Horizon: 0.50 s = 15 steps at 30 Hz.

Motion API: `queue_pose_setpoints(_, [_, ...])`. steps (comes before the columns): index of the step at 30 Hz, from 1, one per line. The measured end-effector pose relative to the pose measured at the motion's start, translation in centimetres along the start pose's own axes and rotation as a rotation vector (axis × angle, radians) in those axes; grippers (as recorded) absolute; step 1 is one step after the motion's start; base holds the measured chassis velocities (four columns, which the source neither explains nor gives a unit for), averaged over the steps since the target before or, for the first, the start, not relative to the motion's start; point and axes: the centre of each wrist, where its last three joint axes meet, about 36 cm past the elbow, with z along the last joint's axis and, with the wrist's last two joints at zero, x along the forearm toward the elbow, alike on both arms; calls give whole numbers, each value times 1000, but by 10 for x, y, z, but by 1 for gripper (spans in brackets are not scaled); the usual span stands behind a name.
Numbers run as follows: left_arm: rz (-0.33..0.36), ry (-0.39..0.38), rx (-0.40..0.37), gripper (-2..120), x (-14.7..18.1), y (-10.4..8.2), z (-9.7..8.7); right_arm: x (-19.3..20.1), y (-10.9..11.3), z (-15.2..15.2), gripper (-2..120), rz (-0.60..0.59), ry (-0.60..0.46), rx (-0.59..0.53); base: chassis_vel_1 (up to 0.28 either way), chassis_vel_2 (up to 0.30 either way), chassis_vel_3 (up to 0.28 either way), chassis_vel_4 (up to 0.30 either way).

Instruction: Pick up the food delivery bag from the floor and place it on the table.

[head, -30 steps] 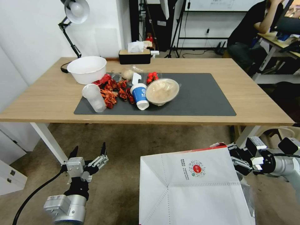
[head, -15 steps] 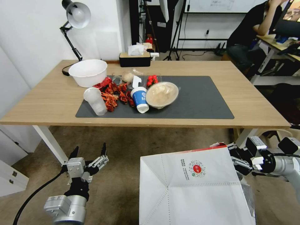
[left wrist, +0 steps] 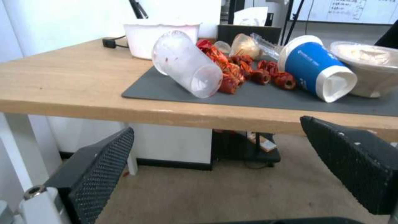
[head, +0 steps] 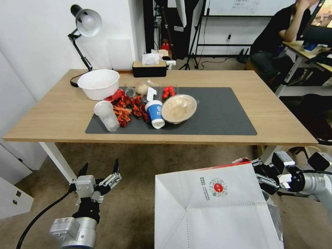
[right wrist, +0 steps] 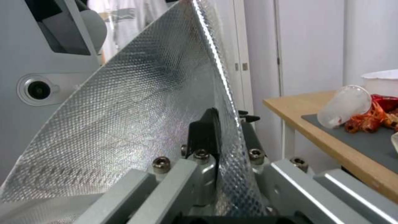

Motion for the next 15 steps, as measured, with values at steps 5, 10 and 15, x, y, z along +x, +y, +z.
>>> queue_pose_setpoints(5, [3,0,-1,100,0,0,0,1,0,0,0,2,1,1,0,0,0,0])
queue_pose_setpoints(10, [5,0,-4,100,0,0,0,1,0,0,0,2,2,2,0,0,0,0])
queue_pose_setpoints(15, [6,2,-7,100,0,1,0,1,-1,0,0,3,2,4,0,0,0,0])
